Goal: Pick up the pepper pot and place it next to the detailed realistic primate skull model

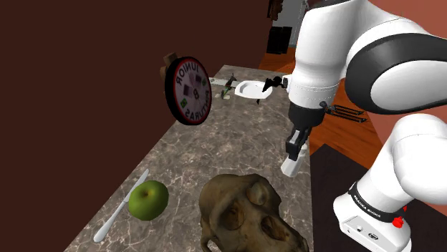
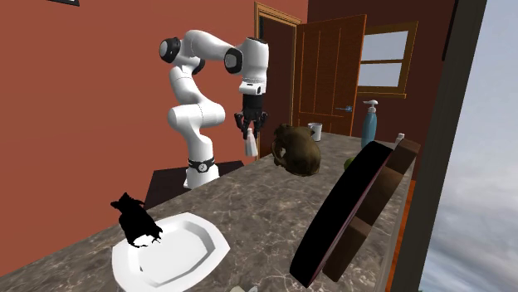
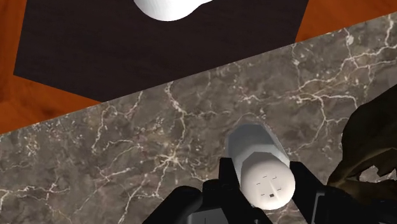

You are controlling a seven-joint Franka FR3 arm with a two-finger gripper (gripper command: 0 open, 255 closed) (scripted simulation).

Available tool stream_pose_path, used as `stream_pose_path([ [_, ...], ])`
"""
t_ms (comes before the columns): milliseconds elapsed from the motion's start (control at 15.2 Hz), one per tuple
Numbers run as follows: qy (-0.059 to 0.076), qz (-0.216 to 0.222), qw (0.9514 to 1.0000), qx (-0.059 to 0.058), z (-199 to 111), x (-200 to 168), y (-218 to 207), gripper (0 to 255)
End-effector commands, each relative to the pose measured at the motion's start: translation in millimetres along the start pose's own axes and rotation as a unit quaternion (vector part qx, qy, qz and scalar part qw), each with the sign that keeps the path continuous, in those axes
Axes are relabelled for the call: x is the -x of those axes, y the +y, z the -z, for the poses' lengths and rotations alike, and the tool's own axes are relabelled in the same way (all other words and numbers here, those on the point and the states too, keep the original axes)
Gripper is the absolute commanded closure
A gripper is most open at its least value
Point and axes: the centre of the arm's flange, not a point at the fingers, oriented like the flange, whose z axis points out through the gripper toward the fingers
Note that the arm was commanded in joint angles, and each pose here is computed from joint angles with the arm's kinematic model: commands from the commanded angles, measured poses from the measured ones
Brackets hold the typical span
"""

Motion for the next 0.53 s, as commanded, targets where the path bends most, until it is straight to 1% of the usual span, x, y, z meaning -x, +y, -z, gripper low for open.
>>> stream_pose_path([
  [0,0.0,0.0,1.0,0.0,-11.6,-1.4,-0.9,255],
  [462,0.0,0.0,1.0,0.0,-48.4,-4.6,-2.4,255],
])
